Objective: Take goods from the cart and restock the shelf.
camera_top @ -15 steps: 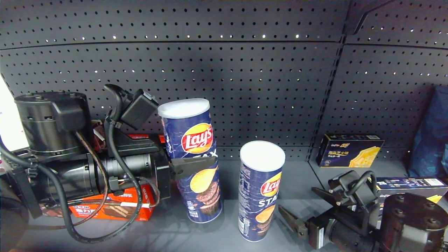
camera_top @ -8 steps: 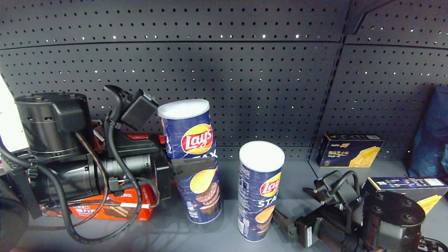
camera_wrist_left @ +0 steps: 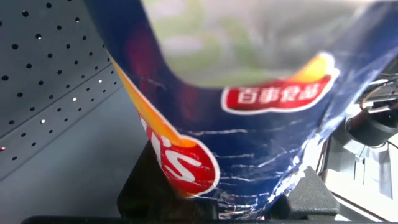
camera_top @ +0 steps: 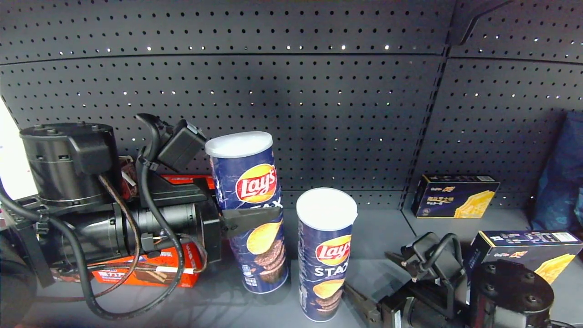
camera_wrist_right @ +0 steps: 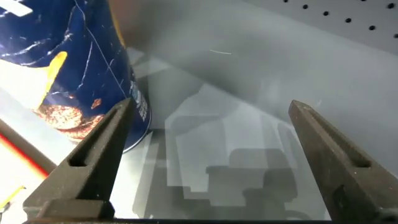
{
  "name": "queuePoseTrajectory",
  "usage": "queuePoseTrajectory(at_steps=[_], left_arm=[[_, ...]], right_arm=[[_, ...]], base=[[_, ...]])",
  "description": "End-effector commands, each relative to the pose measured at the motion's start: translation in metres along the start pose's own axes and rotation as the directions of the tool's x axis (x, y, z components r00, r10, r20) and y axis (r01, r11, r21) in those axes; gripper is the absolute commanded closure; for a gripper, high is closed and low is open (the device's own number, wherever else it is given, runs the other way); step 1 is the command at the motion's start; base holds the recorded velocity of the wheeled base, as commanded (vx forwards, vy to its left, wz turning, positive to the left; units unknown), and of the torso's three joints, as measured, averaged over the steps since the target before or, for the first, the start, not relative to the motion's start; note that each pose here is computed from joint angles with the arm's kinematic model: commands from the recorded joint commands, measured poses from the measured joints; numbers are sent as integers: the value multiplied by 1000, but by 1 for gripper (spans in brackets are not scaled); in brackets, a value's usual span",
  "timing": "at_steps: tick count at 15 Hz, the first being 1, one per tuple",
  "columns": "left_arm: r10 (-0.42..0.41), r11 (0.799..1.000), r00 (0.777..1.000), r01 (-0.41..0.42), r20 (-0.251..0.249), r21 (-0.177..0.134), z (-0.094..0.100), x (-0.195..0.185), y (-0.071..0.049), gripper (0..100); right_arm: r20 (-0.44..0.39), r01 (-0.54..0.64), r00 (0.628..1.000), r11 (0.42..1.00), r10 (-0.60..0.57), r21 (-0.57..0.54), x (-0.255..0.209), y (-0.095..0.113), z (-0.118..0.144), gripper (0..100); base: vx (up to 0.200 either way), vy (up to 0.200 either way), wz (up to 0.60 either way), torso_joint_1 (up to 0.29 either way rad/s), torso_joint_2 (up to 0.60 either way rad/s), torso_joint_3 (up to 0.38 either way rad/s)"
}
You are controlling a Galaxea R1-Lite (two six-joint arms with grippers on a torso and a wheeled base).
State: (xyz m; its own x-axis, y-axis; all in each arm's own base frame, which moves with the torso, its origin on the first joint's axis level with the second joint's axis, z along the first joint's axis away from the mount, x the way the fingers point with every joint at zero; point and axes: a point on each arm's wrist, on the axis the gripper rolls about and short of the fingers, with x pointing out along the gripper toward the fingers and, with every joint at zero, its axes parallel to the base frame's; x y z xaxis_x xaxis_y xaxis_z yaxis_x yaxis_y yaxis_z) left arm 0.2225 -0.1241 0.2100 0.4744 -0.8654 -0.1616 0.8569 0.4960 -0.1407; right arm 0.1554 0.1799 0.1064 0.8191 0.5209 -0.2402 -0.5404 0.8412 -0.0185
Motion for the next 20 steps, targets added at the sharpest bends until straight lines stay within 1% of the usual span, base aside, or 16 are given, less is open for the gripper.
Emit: queuePoseTrajectory(at_steps=[1, 4, 11, 15, 17, 18, 19, 20], left_arm=[[0, 1000, 1000, 0, 1, 0, 0, 0, 0, 100], [0, 1000, 1000, 0, 1, 0, 0, 0, 0, 100], [3, 1000, 1000, -3, 0, -1, 0, 0, 0, 100], [3, 1000, 1000, -3, 0, -1, 0, 0, 0, 100], [3, 1000, 1000, -3, -2, -2, -1, -1, 0, 100], [3, 1000, 1000, -3, -3, -3, -2, -1, 0, 100], [5, 1000, 1000, -5, -3, -3, -2, -1, 0, 100], [14, 1000, 1000, -14, -4, -6, -2, -3, 2, 100]], right_arm=[[-2, -9, 1000, 1000, 9, -4, 0, 2, -1, 0], [-2, -11, 1000, 1000, 11, -3, -1, 3, -1, 0], [3, -48, 999, 999, 48, -12, -5, 12, -1, 0], [7, -51, 999, 999, 51, -10, -6, 13, 0, 0], [34, -53, 998, 999, 53, -4, -12, 11, 3, 0], [63, -49, 997, 999, 49, 6, -22, 6, 8, 0], [67, -50, 997, 999, 49, 8, -24, 5, 8, 0], [132, -36, 991, 999, 32, 29, -37, -4, 20, 0]], base=[[0, 0, 0, 0, 0, 0], [0, 0, 0, 0, 0, 0], [0, 0, 0, 0, 0, 0], [0, 0, 0, 0, 0, 0], [0, 0, 0, 0, 0, 0], [0, 0, 0, 0, 0, 0], [0, 0, 0, 0, 0, 0], [0, 0, 0, 0, 0, 0]])
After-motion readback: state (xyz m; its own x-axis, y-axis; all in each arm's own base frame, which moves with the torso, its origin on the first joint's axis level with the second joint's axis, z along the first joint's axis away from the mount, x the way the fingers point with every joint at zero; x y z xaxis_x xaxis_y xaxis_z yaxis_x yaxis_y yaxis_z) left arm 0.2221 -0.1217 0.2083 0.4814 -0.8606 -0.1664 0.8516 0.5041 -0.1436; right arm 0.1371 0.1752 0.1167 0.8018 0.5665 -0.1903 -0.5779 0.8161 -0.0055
